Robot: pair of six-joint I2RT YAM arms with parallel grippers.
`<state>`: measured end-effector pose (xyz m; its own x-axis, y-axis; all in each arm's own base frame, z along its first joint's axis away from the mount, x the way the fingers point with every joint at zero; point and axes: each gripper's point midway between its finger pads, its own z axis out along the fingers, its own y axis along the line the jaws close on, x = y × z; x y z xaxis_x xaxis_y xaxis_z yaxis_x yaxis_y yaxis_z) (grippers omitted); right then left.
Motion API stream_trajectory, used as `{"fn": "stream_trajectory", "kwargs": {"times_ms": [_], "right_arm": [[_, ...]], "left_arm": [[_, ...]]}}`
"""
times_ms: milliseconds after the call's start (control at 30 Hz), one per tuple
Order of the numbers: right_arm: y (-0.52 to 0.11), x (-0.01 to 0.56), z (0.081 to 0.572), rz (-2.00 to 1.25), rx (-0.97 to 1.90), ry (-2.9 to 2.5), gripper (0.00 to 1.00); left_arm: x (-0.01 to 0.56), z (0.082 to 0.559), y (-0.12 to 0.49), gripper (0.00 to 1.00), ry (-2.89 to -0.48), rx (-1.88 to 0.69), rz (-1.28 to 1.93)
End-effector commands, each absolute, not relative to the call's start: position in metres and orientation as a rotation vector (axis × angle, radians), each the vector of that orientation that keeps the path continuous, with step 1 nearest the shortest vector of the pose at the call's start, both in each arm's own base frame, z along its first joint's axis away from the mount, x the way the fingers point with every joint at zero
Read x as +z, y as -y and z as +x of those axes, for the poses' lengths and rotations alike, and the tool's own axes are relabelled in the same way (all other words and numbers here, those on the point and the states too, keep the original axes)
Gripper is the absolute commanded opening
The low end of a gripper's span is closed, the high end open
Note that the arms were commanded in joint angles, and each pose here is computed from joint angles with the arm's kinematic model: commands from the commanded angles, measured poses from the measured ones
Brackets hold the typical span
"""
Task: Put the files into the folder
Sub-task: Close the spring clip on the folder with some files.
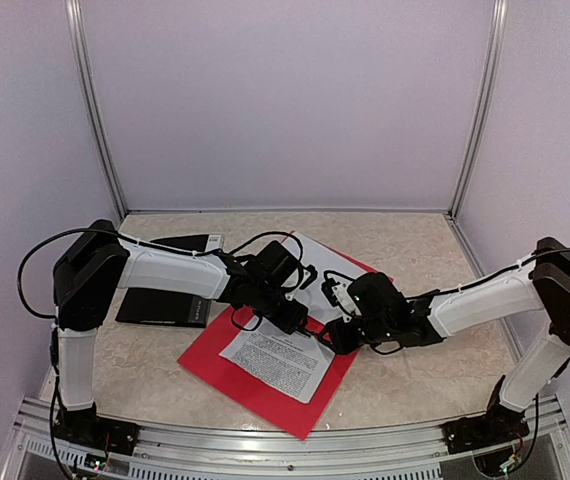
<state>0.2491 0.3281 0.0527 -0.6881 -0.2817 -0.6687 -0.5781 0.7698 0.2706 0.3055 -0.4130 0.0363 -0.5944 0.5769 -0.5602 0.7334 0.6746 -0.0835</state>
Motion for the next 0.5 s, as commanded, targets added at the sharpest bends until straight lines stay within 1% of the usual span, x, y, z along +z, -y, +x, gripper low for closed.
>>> {"fn": "stream_trajectory", "kwargs": {"times_ms": [0, 467], "right_arm": [[-0.321, 0.036, 0.244, -0.731, 0.605, -2.371, 0.36], [-0.324, 0.026, 0.250, -0.821, 0.611, -2.370, 0.34]], "left_arm": [[0.052, 0.309, 0.412, 0.57, -2.369, -0.430, 0.991], [0.053, 0.308, 0.411, 0.57, -2.374, -0.424, 0.991]]}}
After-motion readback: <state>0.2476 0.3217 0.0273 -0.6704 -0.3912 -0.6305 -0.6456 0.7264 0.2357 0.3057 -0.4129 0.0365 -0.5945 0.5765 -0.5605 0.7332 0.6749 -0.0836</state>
